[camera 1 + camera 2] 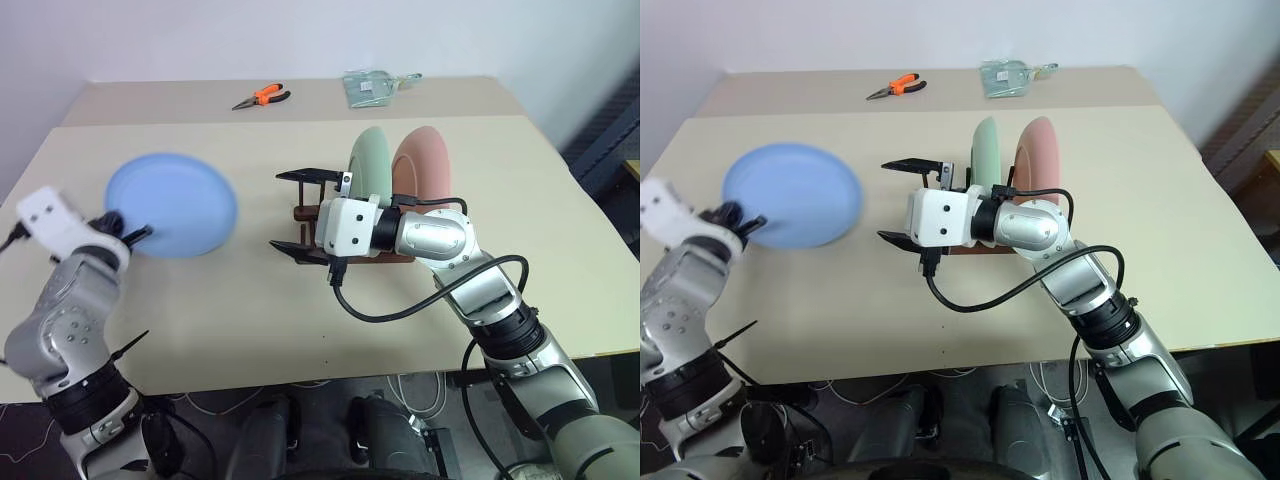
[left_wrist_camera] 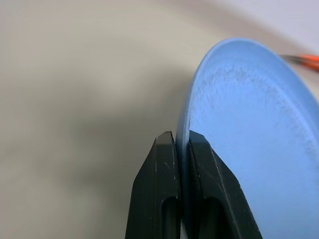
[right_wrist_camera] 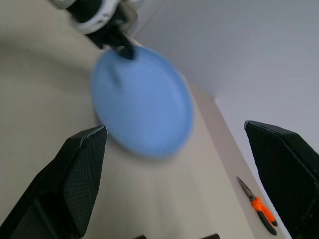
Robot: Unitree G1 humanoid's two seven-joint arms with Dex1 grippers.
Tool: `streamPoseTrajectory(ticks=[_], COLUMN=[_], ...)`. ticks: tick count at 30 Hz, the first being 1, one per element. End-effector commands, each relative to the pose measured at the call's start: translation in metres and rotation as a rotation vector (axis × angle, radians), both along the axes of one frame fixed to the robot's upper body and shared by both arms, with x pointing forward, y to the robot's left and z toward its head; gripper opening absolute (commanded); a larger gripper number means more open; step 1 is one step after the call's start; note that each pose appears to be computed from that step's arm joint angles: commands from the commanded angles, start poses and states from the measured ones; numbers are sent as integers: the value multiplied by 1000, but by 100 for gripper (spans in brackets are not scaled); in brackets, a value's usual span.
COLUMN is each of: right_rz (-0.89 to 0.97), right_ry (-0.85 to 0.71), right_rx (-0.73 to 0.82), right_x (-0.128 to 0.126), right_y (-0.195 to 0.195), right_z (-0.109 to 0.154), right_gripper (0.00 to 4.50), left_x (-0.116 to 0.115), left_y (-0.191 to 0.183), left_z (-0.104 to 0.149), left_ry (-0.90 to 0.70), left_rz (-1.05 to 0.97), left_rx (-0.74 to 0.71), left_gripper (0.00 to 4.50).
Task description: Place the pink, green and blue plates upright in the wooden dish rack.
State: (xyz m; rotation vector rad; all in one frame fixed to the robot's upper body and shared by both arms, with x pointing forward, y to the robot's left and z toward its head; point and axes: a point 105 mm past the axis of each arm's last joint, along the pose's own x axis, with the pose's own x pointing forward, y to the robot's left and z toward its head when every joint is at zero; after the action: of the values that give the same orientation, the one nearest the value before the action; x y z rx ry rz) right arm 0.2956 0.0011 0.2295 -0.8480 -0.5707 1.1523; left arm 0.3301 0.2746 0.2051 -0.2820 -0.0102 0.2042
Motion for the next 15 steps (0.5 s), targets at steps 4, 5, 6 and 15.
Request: streamPoseTrajectory(ticks=[4,5,6,15], right_rz=[-15,-26,-33,-126], right_ry=[-174,-191,-202,-268], right_rx=[-79,-98,-108,-131], right_x=[1,4,7,33], right_y=[9,11,13,23], right_z=[-4,-7,-9,-11], right_gripper=[450,450,450,270], left_x=[1,1,1,-7], left_y=[-64,-68,-70,-89], left_z=[72,75,77,82], left_ry=[-200,-205,-206,-219], left_rz=[-244,-261,-273,-371], left_rx=[105,98,93,92], left_gripper=[7,7,7,0])
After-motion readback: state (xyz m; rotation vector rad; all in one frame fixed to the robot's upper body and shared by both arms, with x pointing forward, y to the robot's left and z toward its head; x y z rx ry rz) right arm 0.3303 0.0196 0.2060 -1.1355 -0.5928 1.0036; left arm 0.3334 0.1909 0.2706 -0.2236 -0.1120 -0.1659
